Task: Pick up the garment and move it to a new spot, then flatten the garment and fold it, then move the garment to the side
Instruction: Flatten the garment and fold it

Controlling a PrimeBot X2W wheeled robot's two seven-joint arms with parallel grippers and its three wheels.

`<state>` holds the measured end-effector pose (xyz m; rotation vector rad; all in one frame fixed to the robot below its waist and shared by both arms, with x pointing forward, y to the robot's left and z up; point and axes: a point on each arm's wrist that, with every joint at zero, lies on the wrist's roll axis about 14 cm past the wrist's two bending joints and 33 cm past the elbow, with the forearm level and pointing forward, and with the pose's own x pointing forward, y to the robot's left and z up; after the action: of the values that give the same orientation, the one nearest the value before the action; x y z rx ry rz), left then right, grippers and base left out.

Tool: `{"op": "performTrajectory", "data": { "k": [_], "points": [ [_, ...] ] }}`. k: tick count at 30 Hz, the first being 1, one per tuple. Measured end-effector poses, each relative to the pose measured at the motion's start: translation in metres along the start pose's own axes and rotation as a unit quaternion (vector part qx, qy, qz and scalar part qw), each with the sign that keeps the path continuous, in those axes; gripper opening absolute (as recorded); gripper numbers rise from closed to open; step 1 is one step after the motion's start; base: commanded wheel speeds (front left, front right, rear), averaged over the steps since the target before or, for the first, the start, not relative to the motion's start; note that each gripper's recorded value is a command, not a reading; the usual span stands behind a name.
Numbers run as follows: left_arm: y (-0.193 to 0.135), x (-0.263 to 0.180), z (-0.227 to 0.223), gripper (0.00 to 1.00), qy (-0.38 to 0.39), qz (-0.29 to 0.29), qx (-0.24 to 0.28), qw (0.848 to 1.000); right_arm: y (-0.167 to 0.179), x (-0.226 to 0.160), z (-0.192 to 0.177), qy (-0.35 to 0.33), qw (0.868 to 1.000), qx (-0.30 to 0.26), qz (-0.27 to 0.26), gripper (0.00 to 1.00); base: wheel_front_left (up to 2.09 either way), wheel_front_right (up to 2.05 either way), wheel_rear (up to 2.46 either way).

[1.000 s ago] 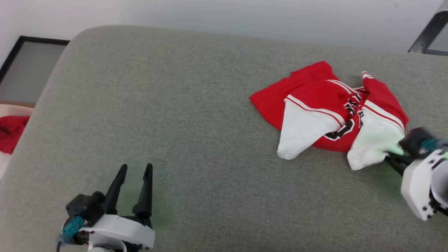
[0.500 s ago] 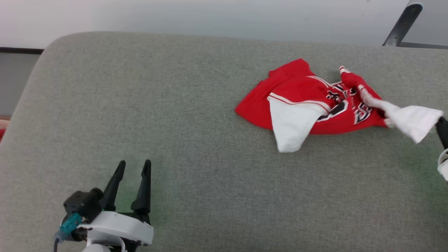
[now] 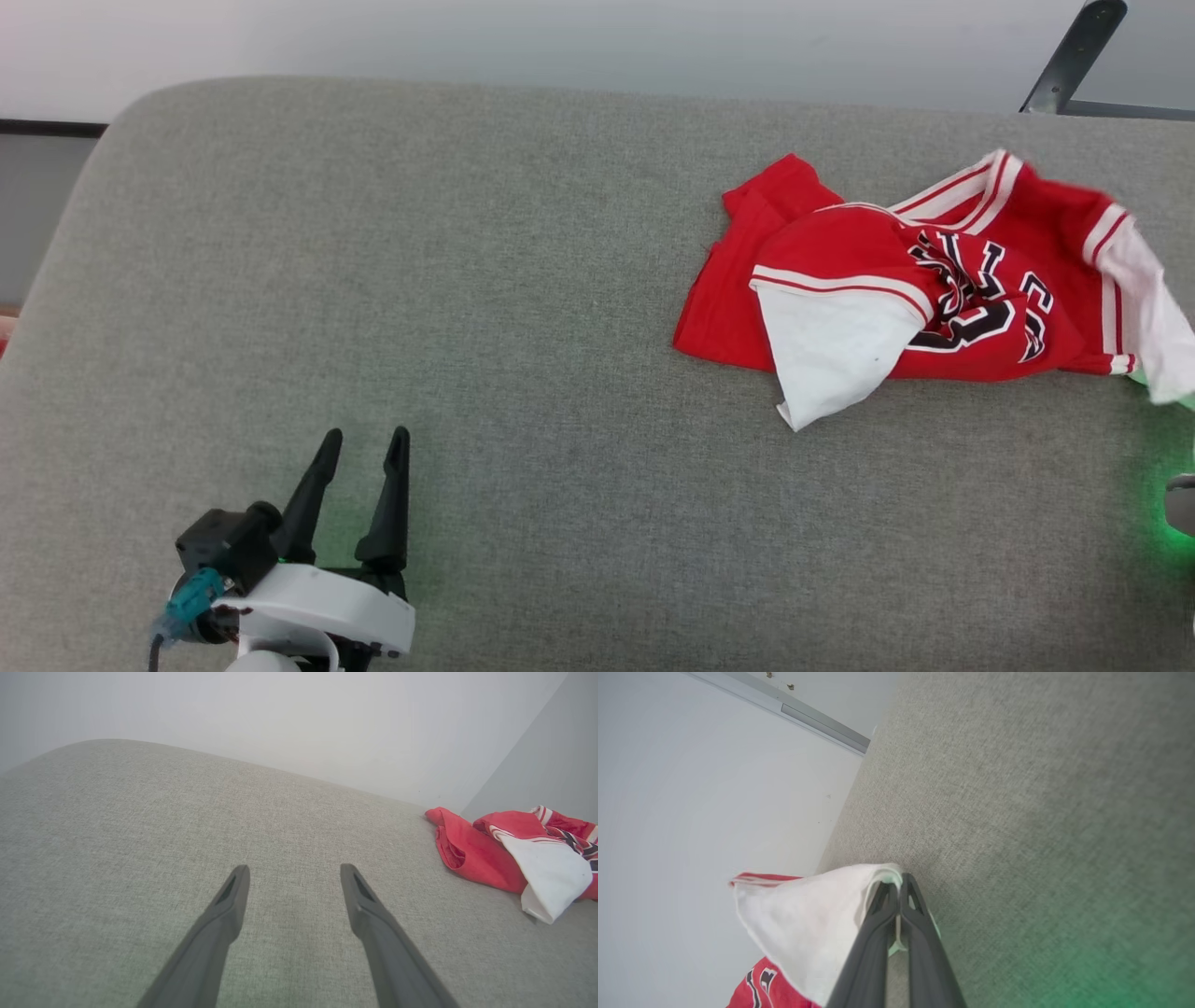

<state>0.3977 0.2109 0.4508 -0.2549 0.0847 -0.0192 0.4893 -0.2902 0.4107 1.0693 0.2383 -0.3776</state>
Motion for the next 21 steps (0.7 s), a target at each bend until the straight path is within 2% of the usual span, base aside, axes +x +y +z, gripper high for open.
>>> {"op": "performTrajectory", "data": {
  "k": [2,3,9,13,15,17,21],
  "points": [
    [0.000,0.000,-0.001,1.00,0.001,0.000,0.001,1.000,0.000,0.000,0.000,-0.004,1.000,0.001,0.000,0.90,0.00,0.00,0.00],
    [0.001,0.000,0.000,1.00,0.001,-0.001,0.002,1.000,0.001,0.000,0.000,-0.006,1.000,0.000,0.001,1.00,0.00,0.00,0.00],
    [-0.001,0.003,0.004,1.00,-0.003,-0.007,0.008,1.000,0.014,-0.003,0.021,-0.045,0.998,-0.018,0.027,1.00,0.00,0.00,0.00],
    [-0.007,0.005,0.012,1.00,-0.011,-0.024,0.020,0.999,0.033,-0.015,0.037,-0.065,0.992,-0.084,0.070,1.00,0.00,0.00,0.00],
    [-0.009,0.008,0.019,1.00,-0.019,-0.035,0.031,0.999,0.037,-0.025,0.041,-0.070,0.984,-0.136,0.087,1.00,0.00,0.00,0.00],
    [-0.013,0.012,0.029,1.00,-0.030,-0.049,0.041,0.998,0.041,-0.034,0.043,-0.074,0.979,-0.164,0.100,1.00,0.00,0.00,0.00],
    [-0.029,0.024,0.050,1.00,-0.041,-0.095,0.075,0.992,0.061,-0.056,0.026,-0.056,0.952,-0.260,0.153,1.00,0.00,0.00,0.00]
  ]
}}
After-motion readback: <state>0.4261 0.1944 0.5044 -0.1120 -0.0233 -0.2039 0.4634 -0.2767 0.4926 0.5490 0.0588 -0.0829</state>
